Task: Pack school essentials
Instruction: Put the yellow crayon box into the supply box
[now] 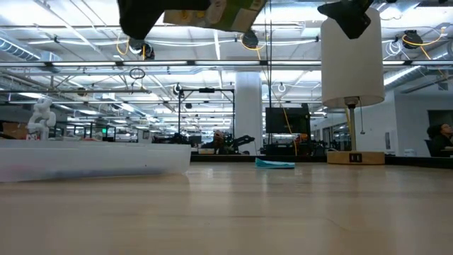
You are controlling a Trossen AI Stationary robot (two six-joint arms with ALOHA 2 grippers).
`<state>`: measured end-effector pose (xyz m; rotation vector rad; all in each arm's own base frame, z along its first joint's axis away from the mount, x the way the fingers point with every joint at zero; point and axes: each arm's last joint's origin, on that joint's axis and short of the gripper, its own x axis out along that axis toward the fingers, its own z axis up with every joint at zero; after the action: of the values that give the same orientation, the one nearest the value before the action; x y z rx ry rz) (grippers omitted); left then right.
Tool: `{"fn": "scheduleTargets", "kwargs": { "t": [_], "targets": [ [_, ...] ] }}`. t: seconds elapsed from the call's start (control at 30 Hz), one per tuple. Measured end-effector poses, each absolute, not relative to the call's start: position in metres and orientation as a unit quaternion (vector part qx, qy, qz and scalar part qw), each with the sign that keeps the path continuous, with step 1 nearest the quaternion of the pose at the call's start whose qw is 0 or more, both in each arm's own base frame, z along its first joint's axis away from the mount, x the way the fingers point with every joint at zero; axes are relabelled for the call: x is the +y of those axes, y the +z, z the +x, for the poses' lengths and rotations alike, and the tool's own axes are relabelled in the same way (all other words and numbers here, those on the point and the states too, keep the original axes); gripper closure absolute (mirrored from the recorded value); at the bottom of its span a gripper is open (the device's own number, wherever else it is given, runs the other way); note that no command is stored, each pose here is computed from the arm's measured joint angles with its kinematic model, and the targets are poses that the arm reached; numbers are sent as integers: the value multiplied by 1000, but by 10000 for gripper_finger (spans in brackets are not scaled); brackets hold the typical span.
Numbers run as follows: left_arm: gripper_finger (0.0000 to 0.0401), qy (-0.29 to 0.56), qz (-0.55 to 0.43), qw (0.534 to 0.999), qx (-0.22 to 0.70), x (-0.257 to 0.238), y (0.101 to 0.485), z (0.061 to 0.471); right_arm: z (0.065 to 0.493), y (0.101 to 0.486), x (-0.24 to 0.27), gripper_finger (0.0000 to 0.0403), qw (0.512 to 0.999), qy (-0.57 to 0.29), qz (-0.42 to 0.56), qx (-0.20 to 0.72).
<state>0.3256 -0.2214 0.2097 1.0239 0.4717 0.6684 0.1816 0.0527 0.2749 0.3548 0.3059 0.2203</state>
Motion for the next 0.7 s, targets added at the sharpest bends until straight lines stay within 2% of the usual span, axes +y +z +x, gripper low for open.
{"fn": "scheduleTargets", "kwargs": {
  "t": [0.17,0.43,0.7],
  "targets": [
    [284,329,476,784,224,-224,203,318,176,278,51,4,967,109,177,149],
    [284,300,495,775,255,-211,187,313,176,277,51,4,966,110,176,152],
    [284,277,503,758,309,-173,211,313,176,277,51,4,967,111,173,152]
  ]
}}
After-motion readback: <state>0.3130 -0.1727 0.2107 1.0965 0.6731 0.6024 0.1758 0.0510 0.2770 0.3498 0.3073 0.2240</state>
